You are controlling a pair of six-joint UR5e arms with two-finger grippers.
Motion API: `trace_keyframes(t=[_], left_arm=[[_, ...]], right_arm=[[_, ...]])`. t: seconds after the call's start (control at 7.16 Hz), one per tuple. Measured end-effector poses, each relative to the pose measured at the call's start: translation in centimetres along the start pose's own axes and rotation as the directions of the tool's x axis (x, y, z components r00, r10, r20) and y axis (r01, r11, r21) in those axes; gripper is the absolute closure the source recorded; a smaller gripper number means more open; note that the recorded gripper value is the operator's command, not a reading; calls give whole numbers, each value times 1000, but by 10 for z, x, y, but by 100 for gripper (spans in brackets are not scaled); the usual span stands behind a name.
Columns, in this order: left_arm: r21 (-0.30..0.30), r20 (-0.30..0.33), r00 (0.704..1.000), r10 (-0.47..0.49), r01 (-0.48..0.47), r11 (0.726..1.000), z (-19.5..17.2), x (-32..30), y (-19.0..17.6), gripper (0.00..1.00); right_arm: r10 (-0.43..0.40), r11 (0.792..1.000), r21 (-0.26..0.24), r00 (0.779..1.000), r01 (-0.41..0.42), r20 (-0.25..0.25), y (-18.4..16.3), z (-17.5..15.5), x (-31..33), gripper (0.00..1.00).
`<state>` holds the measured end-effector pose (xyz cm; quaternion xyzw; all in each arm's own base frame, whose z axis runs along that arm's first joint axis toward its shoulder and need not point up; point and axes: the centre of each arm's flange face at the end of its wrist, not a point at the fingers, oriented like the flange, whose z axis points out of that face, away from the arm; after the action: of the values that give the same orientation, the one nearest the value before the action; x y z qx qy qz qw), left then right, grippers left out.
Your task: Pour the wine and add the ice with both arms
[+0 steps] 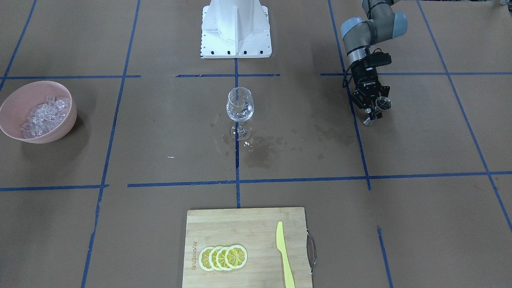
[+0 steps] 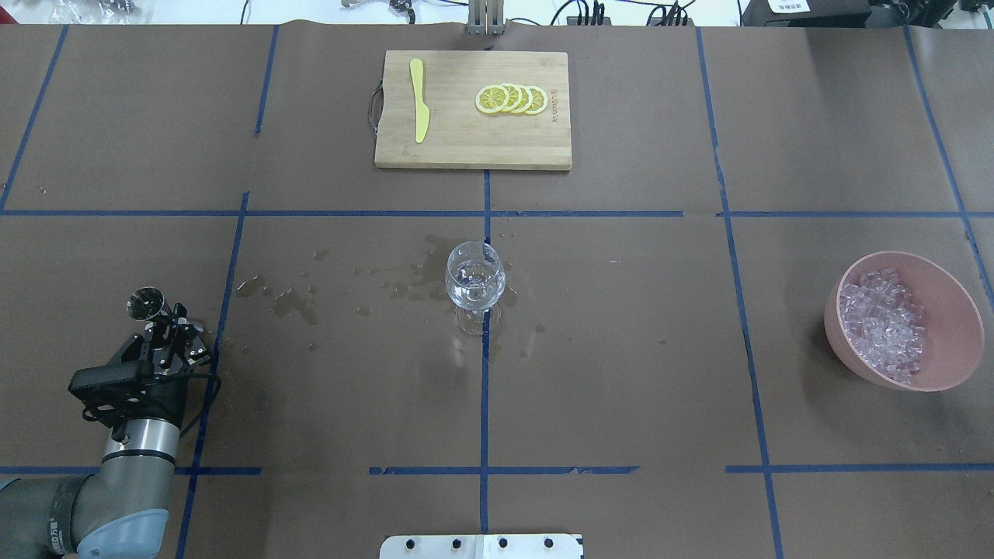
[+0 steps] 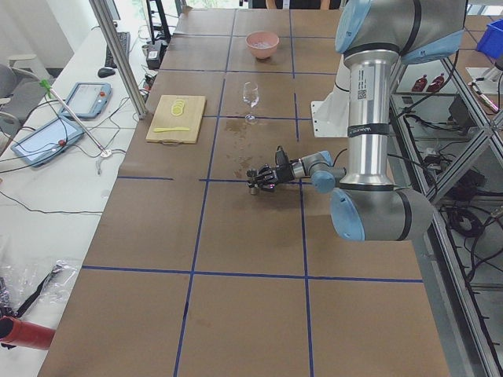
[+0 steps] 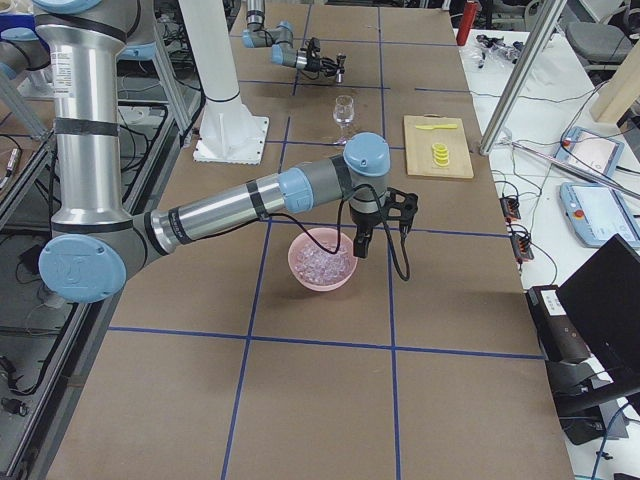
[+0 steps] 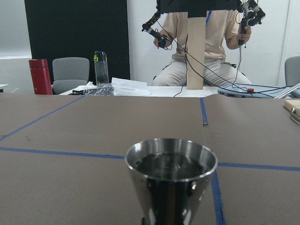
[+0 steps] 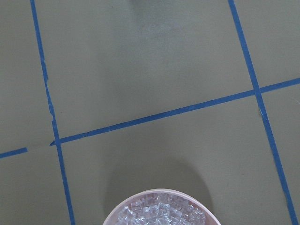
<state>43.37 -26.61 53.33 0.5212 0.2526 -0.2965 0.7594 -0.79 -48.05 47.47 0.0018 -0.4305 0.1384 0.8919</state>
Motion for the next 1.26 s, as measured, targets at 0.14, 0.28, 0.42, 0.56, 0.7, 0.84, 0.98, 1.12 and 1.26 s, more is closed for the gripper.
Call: trace_keyframes(t=[0.14, 0.28, 0.42, 0.56, 0.7, 0.84, 0.98, 1.12, 1.26], left_arm=[[0, -5, 1000, -26, 26, 1000, -2, 5, -7, 100], [-2, -13, 998, -63, 63, 998, -6, 12, -17, 100], [-3, -21, 995, -94, 94, 996, -10, 19, -28, 100], [-2, -29, 993, -114, 114, 994, -13, 25, -38, 100], [0, -33, 993, -116, 116, 993, -15, 29, -44, 100], [4, -35, 994, -100, 100, 995, -15, 33, -50, 100], [12, -37, 997, -73, 74, 997, -14, 40, -59, 100], [20, -42, 998, -52, 53, 998, -14, 52, -74, 100], [28, -55, 997, -48, 49, 998, -16, 76, -94, 100]], right_arm=[[0, 1000, 1, 1000, 0, 0, 0, 0, 0, 0], [-1, 1000, 1, 1000, 1, 0, 0, 0, 0, 0], [-1, 1000, 1, 1000, 1, -1, 0, 0, 0, 0], [-1, 1000, -2, 1000, 1, -1, 0, 1, -1, 0], [-3, 1000, -7, 1000, 3, -2, 1, 4, -3, 0], [-4, 1000, -12, 1000, 4, -3, 2, 6, -5, 0], [-6, 1000, -14, 1000, 6, -4, 3, 7, -6, 0], [-7, 1000, -15, 1000, 7, -4, 3, 8, -7, 0], [-8, 1000, -17, 1000, 8, -4, 3, 9, -8, 0]])
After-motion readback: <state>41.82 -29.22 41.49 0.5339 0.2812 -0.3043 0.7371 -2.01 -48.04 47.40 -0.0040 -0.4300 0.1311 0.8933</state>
